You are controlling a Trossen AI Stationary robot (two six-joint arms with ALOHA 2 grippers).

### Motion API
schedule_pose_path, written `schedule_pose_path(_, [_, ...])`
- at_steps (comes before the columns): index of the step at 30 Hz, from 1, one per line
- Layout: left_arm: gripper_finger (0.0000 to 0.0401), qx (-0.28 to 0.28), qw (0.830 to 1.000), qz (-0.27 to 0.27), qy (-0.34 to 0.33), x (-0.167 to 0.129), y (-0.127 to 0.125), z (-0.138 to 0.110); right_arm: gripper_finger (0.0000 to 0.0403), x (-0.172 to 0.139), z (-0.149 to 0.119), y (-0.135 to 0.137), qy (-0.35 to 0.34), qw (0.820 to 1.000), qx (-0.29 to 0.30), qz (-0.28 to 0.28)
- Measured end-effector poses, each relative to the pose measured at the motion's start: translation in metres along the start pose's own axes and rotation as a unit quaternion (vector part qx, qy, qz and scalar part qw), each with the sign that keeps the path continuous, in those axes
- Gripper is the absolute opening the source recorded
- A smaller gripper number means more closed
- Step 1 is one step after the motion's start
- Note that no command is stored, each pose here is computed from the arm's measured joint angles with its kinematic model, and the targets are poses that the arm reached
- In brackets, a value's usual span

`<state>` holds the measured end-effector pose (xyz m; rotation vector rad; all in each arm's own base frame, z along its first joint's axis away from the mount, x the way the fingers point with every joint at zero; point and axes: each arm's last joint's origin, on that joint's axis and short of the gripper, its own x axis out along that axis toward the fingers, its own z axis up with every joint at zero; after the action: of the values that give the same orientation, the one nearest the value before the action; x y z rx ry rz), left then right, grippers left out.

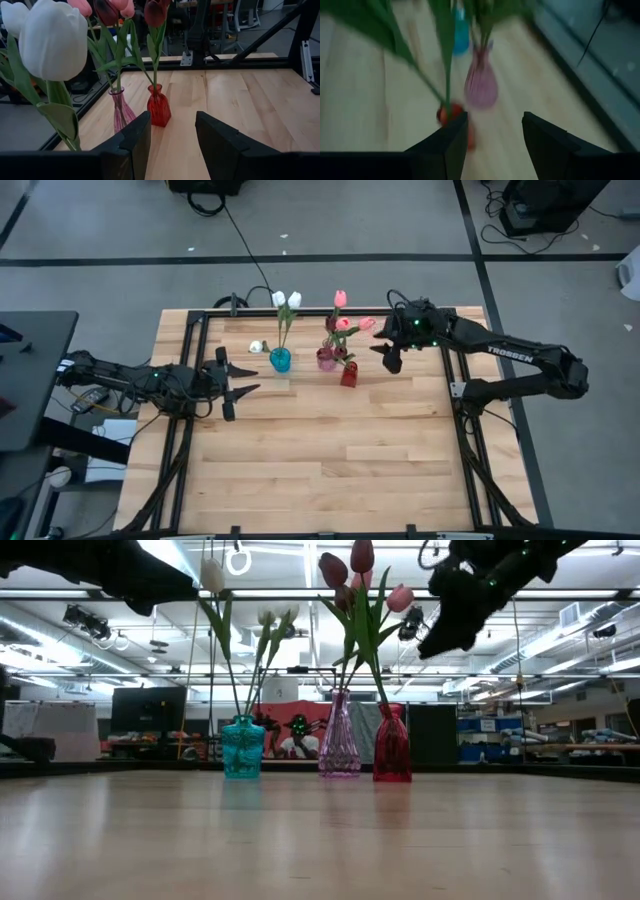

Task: Sort flowers into vase by color
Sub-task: Adjust the red vase

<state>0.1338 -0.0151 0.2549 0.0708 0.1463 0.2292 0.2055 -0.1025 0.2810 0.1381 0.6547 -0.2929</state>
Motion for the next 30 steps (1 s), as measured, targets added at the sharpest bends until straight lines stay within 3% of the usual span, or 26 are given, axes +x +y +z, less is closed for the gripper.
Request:
schedule_pose_path(4, [0.0161, 0.000, 1.000, 0.000, 0.000, 0.000, 0.000, 0.000, 0.0195, 0.021, -0.025, 0.008, 0.049, 0.999, 0.019, 0.008])
schedule_pose_path(12, [0.0161, 0.002, 1.000, 0.000, 0.000, 0.000, 0.000, 0.000, 0.0200, 0.052, -0.058, 0.032, -0.067, 0.996, -0.037, 0.046])
schedule_pose_path(24, [0.0161, 0.012, 1.000, 0.000, 0.001, 0.000, 0.000, 0.000, 0.0327, 0.083, -0.070, 0.037, -0.127, 0.991, -0.051, 0.005])
schedule_pose_path(30, [0.0161, 0.015, 1.000, -0.001, 0.012, 0.000, 0.000, -0.002, 0.0348, 0.104, -0.075, 0.037, -0.133, 0.990, -0.045, 0.014])
